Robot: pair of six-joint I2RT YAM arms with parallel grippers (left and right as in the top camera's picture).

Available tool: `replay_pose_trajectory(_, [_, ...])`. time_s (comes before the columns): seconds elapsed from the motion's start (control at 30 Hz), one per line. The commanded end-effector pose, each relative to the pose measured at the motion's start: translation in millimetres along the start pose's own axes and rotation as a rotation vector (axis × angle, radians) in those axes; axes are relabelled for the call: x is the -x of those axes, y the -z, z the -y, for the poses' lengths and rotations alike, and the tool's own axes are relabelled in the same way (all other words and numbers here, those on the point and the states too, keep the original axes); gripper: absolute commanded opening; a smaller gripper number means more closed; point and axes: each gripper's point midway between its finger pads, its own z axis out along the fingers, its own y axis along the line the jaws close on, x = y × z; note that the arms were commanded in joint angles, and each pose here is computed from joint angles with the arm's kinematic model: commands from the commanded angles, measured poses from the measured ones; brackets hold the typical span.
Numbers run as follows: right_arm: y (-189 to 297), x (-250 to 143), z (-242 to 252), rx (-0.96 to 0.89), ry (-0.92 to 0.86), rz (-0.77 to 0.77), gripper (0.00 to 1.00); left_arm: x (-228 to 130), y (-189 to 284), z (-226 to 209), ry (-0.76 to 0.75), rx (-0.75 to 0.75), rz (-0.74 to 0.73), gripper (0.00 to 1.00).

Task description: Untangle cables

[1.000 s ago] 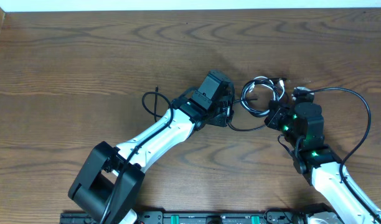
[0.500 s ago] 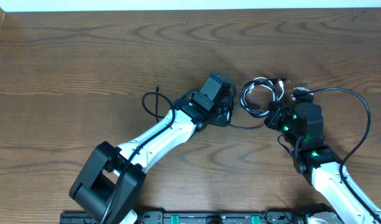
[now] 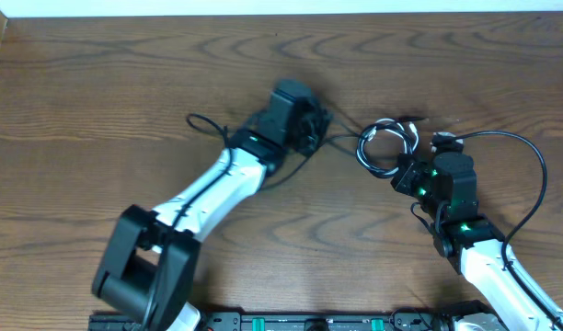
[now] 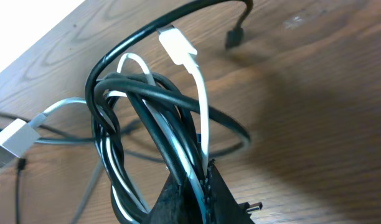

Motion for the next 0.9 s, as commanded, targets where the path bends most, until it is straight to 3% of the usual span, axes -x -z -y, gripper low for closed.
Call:
replay_pose_trajectory(0.0, [2,7,18,-0.109,0.008,0.046,0.01,-9,57,64,-0.319,-0.222,-0.157,0.07])
replay_pose_trajectory(0.17, [4,10,31,-0.177,0.01,0.074,0.01,9,123,99,-0.484,-0.361,-0.115,0.07])
replay_pose_trajectory(0.2, [6,14,39,-0.22,0.01,0.094,0.01,22,158,105,-0.549,-0.379,-0.04,0.07])
replay_pose_trajectory(0.27, [9,15,52,-0.278,0.004,0.102,0.01,36,178,101,-0.583,-0.359,0.026,0.07])
replay_pose_trajectory(0.37, [13,15,71,-0.343,-0.02,0.096,0.01,76,207,81,-0.55,-0.255,0.192,0.07])
replay_pose_trajectory(0.5, [15,18,83,-0.363,-0.053,0.091,0.01,136,243,27,-0.393,-0.021,0.429,0.07])
replay_pose_trajectory(0.6, [13,16,78,-0.335,-0.055,0.078,0.01,147,248,4,-0.335,0.068,0.458,0.08])
replay_pose_trajectory(0.77, [7,10,57,-0.214,-0.062,0.027,0.01,132,222,-18,-0.344,0.163,0.356,0.08])
replay_pose_trajectory(0.8, [6,7,54,-0.193,-0.063,0.013,0.01,126,216,-18,-0.354,0.164,0.329,0.11])
replay_pose_trajectory(0.83, [5,4,48,-0.162,-0.063,-0.006,0.01,118,208,-18,-0.362,0.164,0.294,0.33])
replay_pose_trajectory(0.87, [4,1,40,-0.118,-0.051,-0.027,0.01,111,201,-19,-0.362,0.17,0.269,0.45])
